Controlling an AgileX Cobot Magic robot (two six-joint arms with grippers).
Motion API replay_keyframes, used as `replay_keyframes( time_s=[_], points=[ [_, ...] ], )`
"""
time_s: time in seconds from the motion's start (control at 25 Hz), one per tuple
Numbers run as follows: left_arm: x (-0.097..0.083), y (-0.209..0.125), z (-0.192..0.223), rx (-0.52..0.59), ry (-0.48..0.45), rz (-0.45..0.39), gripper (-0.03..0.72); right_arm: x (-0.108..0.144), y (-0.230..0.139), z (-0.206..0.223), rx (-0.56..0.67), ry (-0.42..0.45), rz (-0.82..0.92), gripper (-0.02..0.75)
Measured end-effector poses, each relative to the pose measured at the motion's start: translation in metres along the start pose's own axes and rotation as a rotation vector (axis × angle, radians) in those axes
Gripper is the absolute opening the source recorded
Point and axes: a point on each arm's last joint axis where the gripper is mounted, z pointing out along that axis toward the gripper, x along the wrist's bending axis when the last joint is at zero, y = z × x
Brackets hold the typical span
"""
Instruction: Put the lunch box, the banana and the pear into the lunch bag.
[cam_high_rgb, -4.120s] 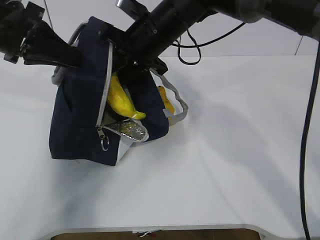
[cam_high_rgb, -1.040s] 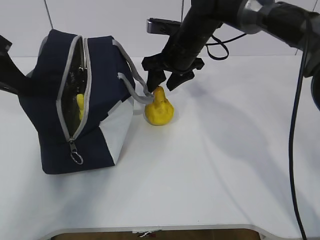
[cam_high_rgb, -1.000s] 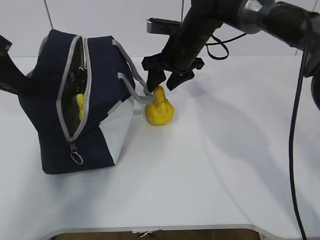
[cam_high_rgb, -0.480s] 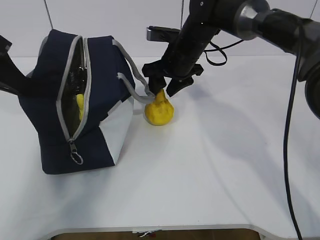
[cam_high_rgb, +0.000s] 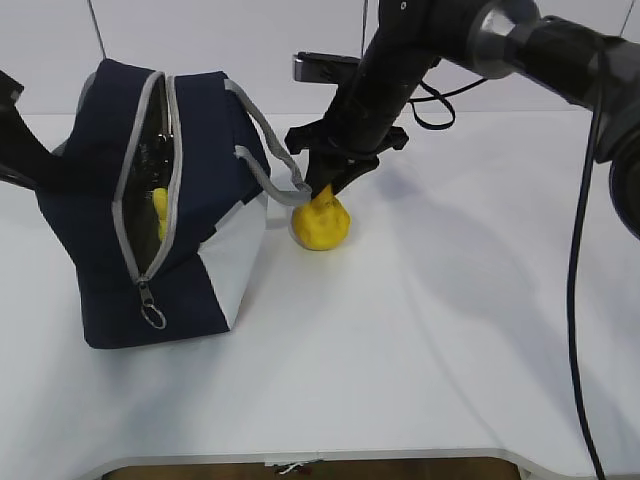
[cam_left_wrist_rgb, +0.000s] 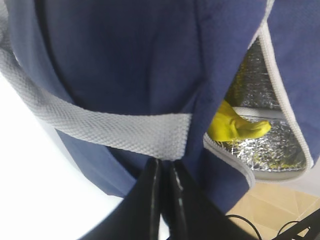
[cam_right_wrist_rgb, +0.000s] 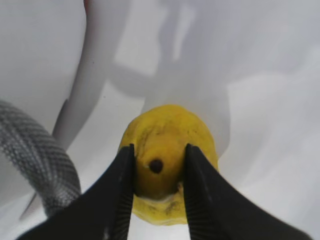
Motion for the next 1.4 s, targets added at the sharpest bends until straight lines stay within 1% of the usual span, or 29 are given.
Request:
replay_keyframes(
  time_s=[0.16, 0.24, 0.32, 0.44, 0.52, 0.6, 0.68, 0.76, 0.8, 1.0, 1.12, 1.28, 1.4],
  points=[
    [0.000, 0.000, 0.000, 0.001, 0.000, 0.000, -0.007, -0.001, 0.005, -0.012, -0.024, -0.049, -0.029, 0.236],
    [0.000, 0.000, 0.000, 0.001, 0.000, 0.000, -0.007, 0.003, 0.007, -0.030, -0.052, -0.065, -0.044, 0.235],
    [0.000, 0.000, 0.000, 0.002, -0.001, 0.000, -0.007, 0.010, 0.010, -0.053, -0.097, -0.072, -0.061, 0.235],
    [0.000, 0.000, 0.000, 0.002, -0.001, 0.000, -0.007, 0.025, 0.015, -0.099, -0.199, -0.070, -0.084, 0.235],
    [0.000, 0.000, 0.000, 0.001, -0.004, -0.001, -0.008, 0.036, 0.017, -0.123, -0.261, -0.026, -0.088, 0.235],
    [-0.001, 0.000, 0.000, -0.001, -0.009, -0.004, -0.007, 0.051, 0.018, -0.142, -0.314, 0.074, -0.084, 0.235],
    [-0.002, 0.001, 0.000, -0.008, -0.022, -0.010, -0.008, 0.064, 0.017, -0.153, -0.345, 0.206, -0.088, 0.235],
    [-0.004, 0.002, 0.000, -0.017, -0.043, -0.020, -0.008, 0.075, 0.017, -0.156, -0.354, 0.297, -0.099, 0.235],
    [-0.005, 0.002, 0.000, -0.020, -0.055, -0.025, -0.008, 0.078, 0.017, -0.155, -0.351, 0.324, -0.101, 0.235],
    [-0.014, 0.004, -0.001, -0.042, -0.160, -0.068, -0.008, 0.080, 0.014, -0.139, -0.300, 0.377, -0.078, 0.235],
    [-0.019, 0.006, -0.002, -0.063, -0.207, -0.089, -0.008, 0.081, 0.015, -0.131, -0.288, 0.411, -0.068, 0.235],
    [-0.020, 0.008, -0.003, -0.075, -0.235, -0.103, -0.008, 0.080, 0.016, -0.120, -0.271, 0.442, -0.060, 0.235],
    [-0.021, 0.008, -0.003, -0.076, -0.238, -0.104, -0.008, 0.085, 0.017, -0.107, -0.247, 0.458, -0.061, 0.235]
  ],
)
